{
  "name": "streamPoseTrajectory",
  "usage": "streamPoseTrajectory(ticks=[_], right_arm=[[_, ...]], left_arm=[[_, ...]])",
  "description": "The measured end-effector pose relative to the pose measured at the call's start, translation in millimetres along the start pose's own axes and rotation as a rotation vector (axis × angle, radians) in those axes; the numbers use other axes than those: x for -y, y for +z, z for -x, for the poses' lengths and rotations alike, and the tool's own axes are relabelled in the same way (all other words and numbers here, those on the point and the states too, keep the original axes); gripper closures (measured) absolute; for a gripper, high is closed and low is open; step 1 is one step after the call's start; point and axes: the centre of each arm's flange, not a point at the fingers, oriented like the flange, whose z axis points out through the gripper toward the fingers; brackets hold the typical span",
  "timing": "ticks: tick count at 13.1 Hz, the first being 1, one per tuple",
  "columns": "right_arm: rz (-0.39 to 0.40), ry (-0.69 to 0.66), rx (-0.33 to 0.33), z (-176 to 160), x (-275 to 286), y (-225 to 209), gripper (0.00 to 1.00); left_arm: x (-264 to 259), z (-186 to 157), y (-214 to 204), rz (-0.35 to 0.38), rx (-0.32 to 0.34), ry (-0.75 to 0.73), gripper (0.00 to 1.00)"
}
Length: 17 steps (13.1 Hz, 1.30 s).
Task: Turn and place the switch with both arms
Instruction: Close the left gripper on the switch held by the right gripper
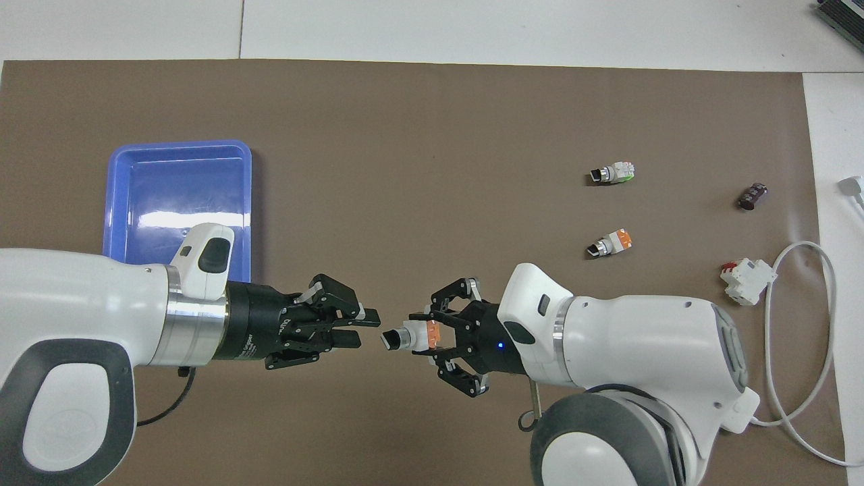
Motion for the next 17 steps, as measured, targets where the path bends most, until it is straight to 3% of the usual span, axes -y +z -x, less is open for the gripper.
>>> streamPoseTrajectory(ticks=[7,17], right_arm=[[0.006,0.007,0.002,2.9,-0.8,-1.5,0.59],[0.006,0.006,0.000,0.6,-0.7,-1.5,0.59]], left_arm=[[-11.8,17.6,23.2,0.015,-0.030,0.036,0.60],[-5.4,12.9,21.4,0.003,-0.010,0.018,0.65]])
